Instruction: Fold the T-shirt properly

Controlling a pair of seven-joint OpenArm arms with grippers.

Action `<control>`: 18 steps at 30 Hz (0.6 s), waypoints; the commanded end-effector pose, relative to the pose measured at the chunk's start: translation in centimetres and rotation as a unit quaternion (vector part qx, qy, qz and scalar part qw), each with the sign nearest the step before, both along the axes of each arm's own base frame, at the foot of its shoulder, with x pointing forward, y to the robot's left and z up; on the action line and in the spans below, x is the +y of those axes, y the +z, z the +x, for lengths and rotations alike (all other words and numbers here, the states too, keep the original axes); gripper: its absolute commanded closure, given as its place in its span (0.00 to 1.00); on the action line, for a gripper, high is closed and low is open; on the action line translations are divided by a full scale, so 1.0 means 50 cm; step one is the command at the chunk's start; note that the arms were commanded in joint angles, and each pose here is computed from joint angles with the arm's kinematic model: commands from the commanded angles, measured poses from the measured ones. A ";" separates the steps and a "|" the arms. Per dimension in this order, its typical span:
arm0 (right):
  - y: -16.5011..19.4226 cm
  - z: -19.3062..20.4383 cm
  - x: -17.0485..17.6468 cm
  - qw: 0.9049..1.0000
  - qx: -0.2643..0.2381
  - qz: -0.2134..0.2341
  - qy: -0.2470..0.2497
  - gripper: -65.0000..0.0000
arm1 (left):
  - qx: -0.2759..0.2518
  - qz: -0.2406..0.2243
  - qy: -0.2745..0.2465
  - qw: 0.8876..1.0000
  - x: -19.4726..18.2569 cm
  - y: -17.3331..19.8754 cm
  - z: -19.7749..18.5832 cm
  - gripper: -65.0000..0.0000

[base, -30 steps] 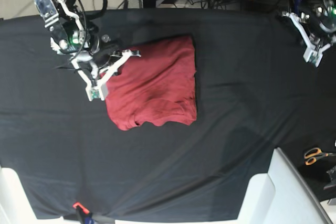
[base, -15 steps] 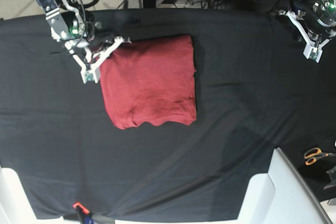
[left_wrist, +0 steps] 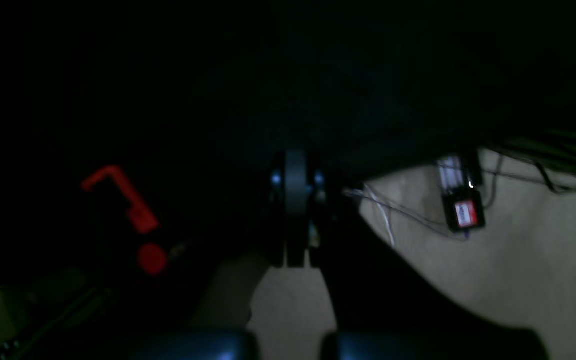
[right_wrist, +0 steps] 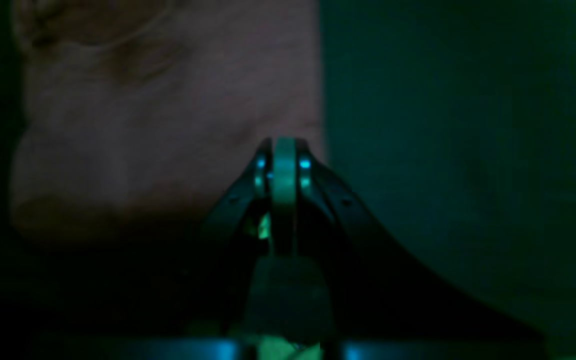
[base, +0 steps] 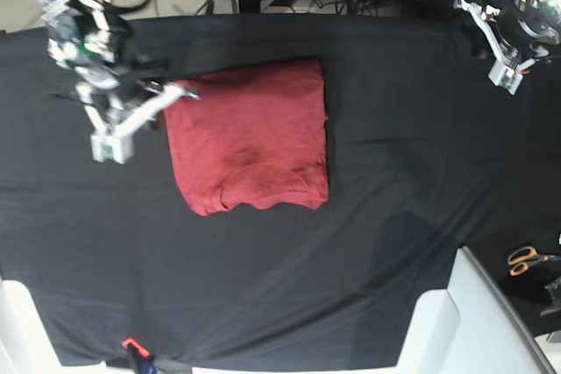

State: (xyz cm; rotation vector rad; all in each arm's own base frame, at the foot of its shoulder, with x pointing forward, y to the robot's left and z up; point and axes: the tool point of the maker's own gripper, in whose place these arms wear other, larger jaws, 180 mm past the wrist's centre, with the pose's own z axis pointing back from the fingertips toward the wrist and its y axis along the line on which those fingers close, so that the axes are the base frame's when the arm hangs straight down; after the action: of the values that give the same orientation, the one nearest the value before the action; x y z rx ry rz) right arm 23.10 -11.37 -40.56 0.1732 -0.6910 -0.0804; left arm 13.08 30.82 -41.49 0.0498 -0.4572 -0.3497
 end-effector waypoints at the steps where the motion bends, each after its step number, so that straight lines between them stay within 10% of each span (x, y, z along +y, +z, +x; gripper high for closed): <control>1: 0.011 -0.002 -0.020 1.000 -0.010 -0.007 -0.006 1.00 | 0.003 0.007 -0.012 1.000 0.007 0.008 -0.007 1.00; 9: 0.006 -0.082 -0.240 0.990 -0.003 -0.096 -0.105 1.00 | -0.017 -0.041 -0.068 0.997 -0.042 -0.029 -0.105 1.00; 18: -0.030 -0.222 -0.378 0.961 0.028 -0.274 -0.030 1.00 | 0.016 -0.163 -0.059 0.985 -0.142 -0.161 -0.309 1.00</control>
State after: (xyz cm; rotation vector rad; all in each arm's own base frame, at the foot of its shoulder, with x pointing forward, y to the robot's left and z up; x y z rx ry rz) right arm 11.83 -30.14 -42.60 -0.3787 -0.6193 0.0401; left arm -2.24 23.01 -50.03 -0.3102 -0.4824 -0.3771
